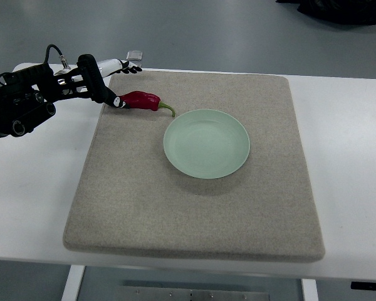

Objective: Place red pepper on plate with left hand
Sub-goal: 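Lower the left hand onto the red pepper's body, then close the left hand fingers around the red pepper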

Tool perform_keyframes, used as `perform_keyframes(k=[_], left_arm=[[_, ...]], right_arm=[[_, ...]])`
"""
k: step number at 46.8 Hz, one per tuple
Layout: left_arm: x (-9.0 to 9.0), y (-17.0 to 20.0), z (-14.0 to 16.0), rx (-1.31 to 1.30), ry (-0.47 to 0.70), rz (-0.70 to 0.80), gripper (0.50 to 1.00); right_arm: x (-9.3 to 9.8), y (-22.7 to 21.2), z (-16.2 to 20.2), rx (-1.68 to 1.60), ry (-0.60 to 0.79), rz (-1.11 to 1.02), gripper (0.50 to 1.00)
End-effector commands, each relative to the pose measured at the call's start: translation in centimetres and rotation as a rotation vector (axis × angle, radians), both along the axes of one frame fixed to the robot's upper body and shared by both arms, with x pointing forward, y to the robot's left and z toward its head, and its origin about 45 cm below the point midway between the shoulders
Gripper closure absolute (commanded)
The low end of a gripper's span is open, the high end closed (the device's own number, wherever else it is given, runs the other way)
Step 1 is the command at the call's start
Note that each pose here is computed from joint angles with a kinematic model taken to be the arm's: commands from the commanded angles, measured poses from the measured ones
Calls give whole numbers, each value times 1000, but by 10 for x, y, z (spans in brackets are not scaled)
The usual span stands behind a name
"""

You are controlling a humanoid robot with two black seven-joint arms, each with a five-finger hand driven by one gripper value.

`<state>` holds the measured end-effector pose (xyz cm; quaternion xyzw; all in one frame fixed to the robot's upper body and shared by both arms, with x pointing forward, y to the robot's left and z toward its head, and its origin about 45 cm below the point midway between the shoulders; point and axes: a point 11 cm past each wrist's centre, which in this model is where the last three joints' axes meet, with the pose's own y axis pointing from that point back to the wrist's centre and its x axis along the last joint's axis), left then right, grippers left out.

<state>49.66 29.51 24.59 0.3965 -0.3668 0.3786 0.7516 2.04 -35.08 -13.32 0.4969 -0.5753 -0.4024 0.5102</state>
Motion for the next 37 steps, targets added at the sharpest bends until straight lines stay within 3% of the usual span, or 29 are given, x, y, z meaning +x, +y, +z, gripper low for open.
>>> perform_keyframes(k=[1, 37], left_arm=[[0, 0, 0, 3, 0, 0, 611], [5, -26, -16, -1, 9, -9, 673]], right_arm=[[0, 0, 0, 0, 0, 0, 568], [0, 0, 0, 0, 0, 0, 568]])
